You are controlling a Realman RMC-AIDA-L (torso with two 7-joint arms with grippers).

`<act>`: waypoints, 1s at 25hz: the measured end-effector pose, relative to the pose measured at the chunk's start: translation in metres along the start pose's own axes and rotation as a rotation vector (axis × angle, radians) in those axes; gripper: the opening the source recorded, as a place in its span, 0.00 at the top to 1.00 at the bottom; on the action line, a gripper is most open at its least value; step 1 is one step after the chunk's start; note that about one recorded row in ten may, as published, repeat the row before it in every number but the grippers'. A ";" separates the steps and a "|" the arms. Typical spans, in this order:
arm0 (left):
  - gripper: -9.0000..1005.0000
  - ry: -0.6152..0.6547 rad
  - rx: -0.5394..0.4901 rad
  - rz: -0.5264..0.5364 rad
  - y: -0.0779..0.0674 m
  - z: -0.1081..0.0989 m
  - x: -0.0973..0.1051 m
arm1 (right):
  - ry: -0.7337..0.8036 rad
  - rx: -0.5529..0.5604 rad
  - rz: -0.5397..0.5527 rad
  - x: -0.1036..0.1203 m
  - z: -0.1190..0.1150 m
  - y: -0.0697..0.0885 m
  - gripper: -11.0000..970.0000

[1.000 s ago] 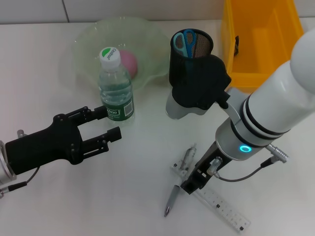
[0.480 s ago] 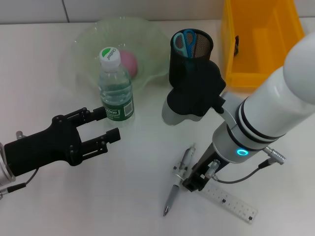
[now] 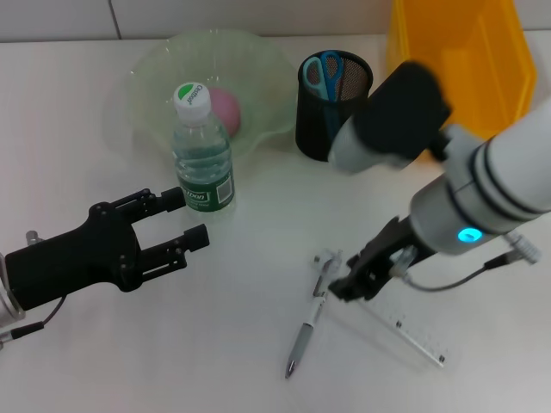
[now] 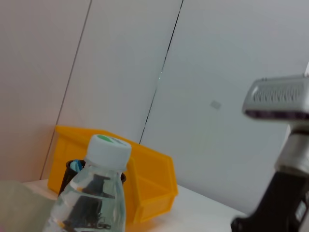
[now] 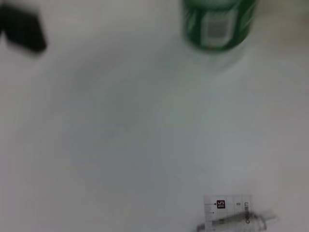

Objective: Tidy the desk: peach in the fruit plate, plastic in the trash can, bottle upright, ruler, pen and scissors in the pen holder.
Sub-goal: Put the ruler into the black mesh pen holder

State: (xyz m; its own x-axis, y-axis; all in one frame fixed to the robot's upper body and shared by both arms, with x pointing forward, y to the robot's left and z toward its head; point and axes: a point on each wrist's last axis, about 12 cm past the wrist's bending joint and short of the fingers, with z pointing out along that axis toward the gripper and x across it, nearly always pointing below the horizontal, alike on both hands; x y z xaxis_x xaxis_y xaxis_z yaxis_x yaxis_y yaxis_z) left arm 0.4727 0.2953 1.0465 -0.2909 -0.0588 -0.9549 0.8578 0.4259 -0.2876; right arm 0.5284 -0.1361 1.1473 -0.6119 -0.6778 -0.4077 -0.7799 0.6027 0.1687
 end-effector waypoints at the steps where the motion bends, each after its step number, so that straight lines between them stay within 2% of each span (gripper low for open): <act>1: 0.32 -0.001 0.000 -0.002 0.000 0.000 0.000 | 0.000 0.000 0.000 0.000 0.000 0.000 0.59; 3: 0.32 -0.002 0.000 -0.005 0.000 0.000 0.000 | -0.090 -0.034 0.038 0.003 -0.017 -0.015 0.59; 4: 0.32 -0.003 0.001 -0.006 0.000 -0.001 0.000 | -0.191 -0.066 0.065 0.007 -0.034 -0.028 0.59; 5: 0.32 -0.003 0.001 -0.006 0.000 -0.001 0.000 | -0.191 -0.066 0.065 0.007 -0.034 -0.028 0.59; 6: 0.32 -0.006 0.004 -0.007 -0.001 -0.001 0.000 | -0.259 -0.075 0.078 0.010 -0.044 -0.037 0.59; 7: 0.32 -0.007 0.006 -0.008 -0.001 0.000 0.000 | -0.396 -0.076 0.088 0.016 -0.059 -0.054 0.58; 8: 0.32 -0.008 0.007 -0.009 -0.001 0.000 0.000 | -0.396 -0.076 0.088 0.016 -0.059 -0.054 0.58; 12: 0.32 -0.011 0.011 -0.010 -0.002 0.002 0.000 | -0.724 -0.073 0.118 0.028 -0.072 -0.089 0.58; 13: 0.32 -0.012 0.013 -0.011 -0.002 0.003 -0.001 | -0.801 -0.075 0.123 0.030 -0.072 -0.095 0.58; 14: 0.32 -0.014 0.016 -0.012 -0.002 0.004 -0.001 | -0.946 -0.075 0.151 0.036 -0.066 -0.110 0.57; 18: 0.32 -0.016 0.019 -0.015 -0.003 0.005 0.000 | -1.115 -0.063 0.173 0.038 -0.054 -0.124 0.57; 19: 0.32 -0.017 0.020 -0.016 -0.003 0.005 0.000 | -1.195 -0.047 0.201 0.036 -0.041 -0.131 0.57; 20: 0.32 -0.017 0.020 -0.017 -0.003 0.005 0.000 | -1.195 -0.047 0.201 0.036 -0.041 -0.131 0.57; 24: 0.33 -0.017 0.021 -0.019 -0.004 0.007 0.001 | -1.266 0.006 0.257 0.019 -0.012 -0.137 0.56; 25: 0.33 -0.017 0.021 -0.018 -0.004 0.007 0.001 | -1.266 0.006 0.257 0.019 -0.012 -0.137 0.56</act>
State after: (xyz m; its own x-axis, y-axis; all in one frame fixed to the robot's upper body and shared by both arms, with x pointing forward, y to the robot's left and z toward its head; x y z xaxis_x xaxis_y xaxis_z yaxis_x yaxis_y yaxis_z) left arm 0.4718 0.2870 1.0462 -0.2992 -0.0815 -0.9507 0.8615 0.4053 -0.3059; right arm 0.6220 -0.2364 1.1278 -0.1918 0.3237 -0.9265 -0.6565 0.6594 0.3664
